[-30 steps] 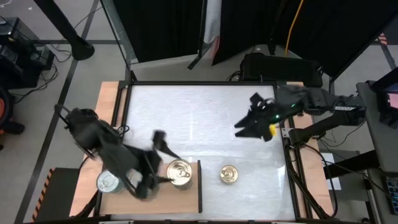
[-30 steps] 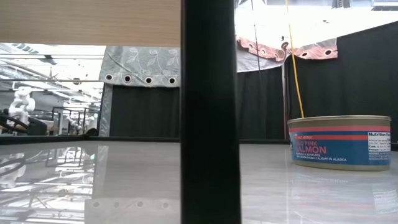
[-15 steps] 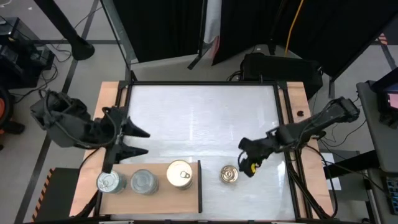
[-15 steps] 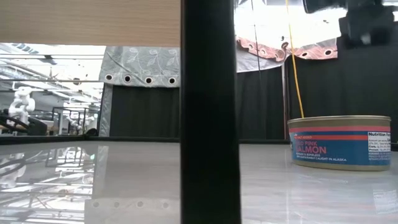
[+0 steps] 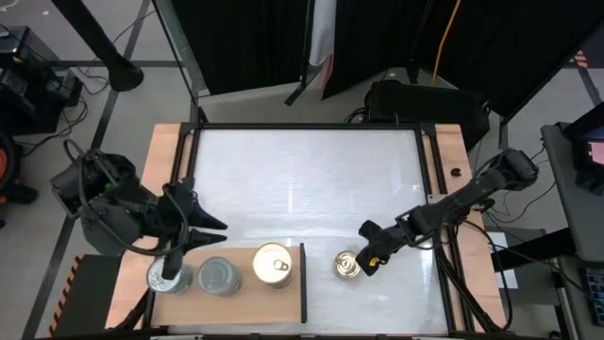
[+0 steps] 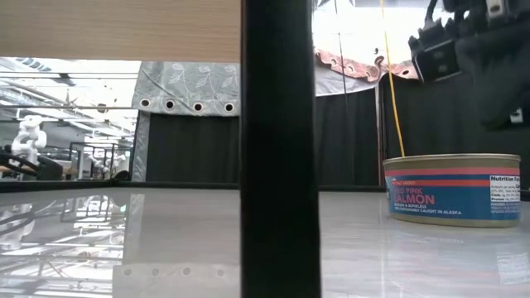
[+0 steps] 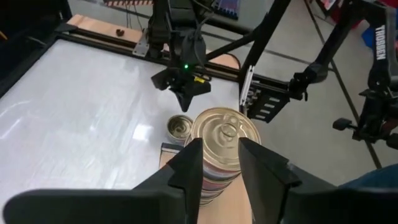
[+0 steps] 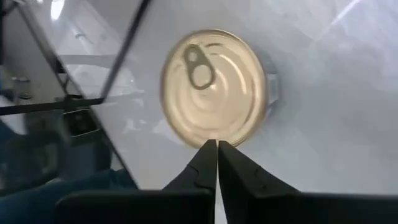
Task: Stack canned seafood by type on shelf
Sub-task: Stack the blue pink tuna can on top of the blue pink tuna can on the shelf
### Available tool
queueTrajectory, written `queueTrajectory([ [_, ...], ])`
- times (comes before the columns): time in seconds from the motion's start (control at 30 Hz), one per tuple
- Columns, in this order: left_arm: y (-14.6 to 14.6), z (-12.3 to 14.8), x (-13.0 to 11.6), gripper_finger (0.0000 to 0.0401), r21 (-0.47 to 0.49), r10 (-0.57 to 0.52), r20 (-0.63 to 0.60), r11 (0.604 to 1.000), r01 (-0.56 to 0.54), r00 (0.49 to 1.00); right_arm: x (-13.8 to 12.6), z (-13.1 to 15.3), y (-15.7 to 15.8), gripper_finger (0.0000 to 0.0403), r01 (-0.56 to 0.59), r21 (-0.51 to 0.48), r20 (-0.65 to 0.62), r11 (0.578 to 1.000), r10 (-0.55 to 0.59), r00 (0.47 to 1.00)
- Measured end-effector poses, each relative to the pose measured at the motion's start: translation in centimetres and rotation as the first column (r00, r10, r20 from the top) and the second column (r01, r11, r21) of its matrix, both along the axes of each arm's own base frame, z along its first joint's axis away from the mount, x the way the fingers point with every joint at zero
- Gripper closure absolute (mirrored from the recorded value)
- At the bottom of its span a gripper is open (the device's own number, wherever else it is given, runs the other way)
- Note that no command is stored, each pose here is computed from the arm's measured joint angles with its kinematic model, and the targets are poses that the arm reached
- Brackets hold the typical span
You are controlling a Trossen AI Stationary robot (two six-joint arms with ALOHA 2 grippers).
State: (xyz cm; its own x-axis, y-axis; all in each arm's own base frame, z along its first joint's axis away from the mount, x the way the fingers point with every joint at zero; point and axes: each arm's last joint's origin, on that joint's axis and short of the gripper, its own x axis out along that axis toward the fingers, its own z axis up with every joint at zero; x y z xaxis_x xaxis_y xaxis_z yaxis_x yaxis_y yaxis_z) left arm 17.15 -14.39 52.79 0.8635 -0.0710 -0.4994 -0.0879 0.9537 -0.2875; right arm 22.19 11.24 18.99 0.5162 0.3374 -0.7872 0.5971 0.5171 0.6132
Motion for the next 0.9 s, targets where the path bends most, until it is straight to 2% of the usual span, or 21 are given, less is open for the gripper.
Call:
queueTrajectory([
  [0.23, 0.0, 0.0, 0.0, 0.0294, -0.01, 0.009, 0.0, 1.0, -0.009, 1.0, 0.7, -2.3, 0.4, 0.0402, -0.013, -0.04, -0.081, 0.999, 0.01, 0.997],
  [0.57, 0.0, -0.1, 0.0, 0.0294, -0.011, 0.014, -0.01, 1.0, -0.014, 1.0, 0.9, -2.9, 0.5, 0.0402, -0.02, -0.056, -0.108, 0.998, 0.014, 0.994],
  [0.8, 0.1, -0.3, -0.1, 0.0294, -0.001, 0.012, -0.025, 1.0, -0.012, 1.0, -0.2, -4.1, -0.1, 0.0403, -0.036, -0.125, -0.234, 0.992, 0.006, 0.972],
  [0.9, 0.1, -0.3, -0.1, 0.0294, -0.001, 0.011, -0.025, 1.0, -0.011, 1.0, -0.2, -3.6, -0.1, 0.0403, -0.035, -0.12, -0.228, 0.992, 0.007, 0.974],
])
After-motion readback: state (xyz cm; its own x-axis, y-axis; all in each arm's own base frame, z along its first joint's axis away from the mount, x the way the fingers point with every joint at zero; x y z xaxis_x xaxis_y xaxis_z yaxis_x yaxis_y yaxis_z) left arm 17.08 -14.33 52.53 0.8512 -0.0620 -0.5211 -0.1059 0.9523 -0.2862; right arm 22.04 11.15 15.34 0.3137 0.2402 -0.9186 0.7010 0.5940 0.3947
